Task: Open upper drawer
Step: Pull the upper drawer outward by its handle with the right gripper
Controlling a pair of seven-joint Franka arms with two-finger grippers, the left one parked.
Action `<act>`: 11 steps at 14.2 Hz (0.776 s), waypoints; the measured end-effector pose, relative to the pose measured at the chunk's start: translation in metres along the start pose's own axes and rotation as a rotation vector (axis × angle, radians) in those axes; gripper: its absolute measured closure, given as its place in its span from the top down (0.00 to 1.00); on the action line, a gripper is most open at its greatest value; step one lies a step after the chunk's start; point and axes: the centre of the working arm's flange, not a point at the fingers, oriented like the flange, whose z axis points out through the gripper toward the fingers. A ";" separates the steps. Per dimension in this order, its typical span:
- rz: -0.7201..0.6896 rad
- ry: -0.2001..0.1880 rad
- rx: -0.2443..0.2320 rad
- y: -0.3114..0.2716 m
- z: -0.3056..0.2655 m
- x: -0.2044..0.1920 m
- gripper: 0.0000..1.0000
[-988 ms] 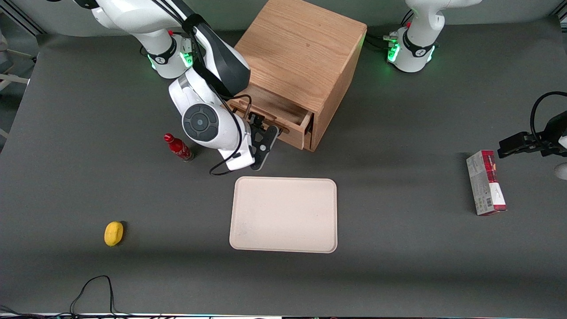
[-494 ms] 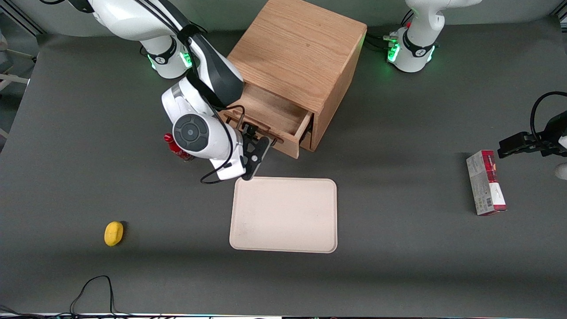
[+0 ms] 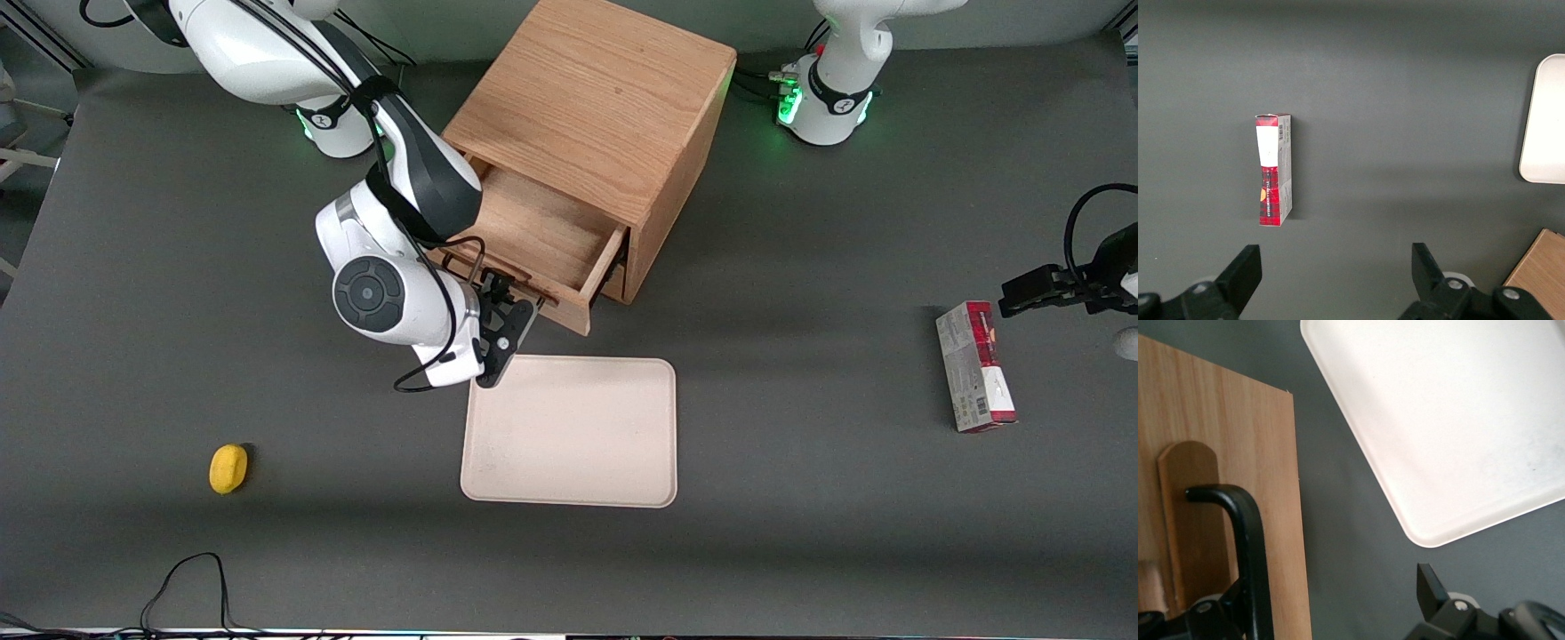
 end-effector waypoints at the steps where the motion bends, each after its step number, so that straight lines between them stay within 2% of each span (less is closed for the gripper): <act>1: 0.004 0.002 -0.003 0.004 -0.001 0.000 1.00; 11: 0.064 0.045 -0.017 0.051 -0.019 -0.014 1.00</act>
